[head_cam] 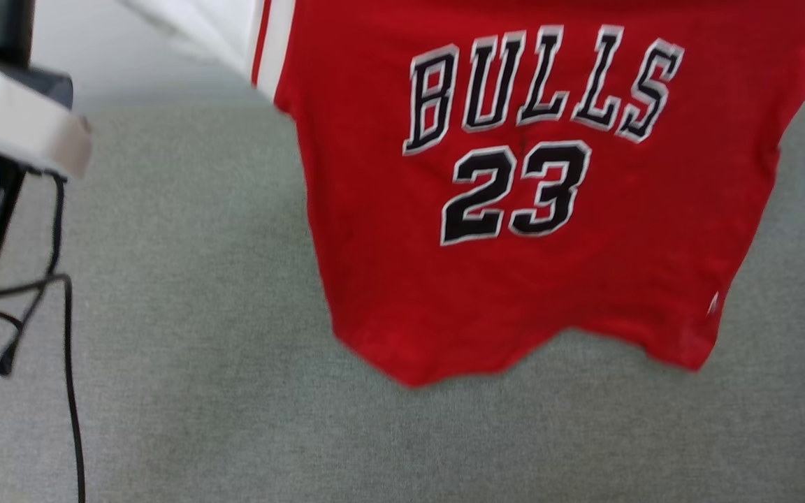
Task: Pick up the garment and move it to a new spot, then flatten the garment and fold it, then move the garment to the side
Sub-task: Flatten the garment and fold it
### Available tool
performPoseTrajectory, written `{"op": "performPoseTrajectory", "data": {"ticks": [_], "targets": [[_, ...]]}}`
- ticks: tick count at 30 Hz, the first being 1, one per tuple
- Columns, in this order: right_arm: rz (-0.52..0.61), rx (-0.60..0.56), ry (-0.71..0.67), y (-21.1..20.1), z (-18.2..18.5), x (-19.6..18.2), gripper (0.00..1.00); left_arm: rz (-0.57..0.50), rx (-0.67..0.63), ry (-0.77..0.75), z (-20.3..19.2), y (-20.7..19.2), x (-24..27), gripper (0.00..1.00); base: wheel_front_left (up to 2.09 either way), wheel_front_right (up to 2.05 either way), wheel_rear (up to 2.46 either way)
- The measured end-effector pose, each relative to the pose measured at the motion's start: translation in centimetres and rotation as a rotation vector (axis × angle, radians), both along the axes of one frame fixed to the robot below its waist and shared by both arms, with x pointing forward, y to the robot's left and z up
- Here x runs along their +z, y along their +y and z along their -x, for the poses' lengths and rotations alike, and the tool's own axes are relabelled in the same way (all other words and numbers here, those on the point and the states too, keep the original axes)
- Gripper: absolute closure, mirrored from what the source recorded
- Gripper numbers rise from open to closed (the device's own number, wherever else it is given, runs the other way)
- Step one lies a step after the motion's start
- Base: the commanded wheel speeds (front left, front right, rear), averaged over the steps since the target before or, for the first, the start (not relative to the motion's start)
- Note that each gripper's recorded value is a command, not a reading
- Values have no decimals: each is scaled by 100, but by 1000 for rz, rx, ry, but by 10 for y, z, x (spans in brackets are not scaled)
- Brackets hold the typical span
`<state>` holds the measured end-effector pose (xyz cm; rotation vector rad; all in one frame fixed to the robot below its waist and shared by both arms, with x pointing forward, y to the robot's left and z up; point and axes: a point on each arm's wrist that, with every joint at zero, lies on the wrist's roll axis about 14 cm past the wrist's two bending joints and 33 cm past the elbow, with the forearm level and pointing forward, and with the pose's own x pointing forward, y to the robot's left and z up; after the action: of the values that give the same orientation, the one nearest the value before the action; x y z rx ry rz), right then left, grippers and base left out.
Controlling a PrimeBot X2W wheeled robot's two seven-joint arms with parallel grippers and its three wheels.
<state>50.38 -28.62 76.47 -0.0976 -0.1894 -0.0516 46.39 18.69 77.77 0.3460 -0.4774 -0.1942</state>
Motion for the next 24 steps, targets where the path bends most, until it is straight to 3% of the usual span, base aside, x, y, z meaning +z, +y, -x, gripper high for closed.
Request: {"op": "performPoseTrajectory", "data": {"ticks": [9,24], "targets": [[-27,-23,-14,-9,-69,-5,100,-71,3,34,-80,2,-6,100,0,0,0],[-114,-17,12,11,-200,-65,100,-64,43,-25,-211,15,-33,100,0,0,0]]}}
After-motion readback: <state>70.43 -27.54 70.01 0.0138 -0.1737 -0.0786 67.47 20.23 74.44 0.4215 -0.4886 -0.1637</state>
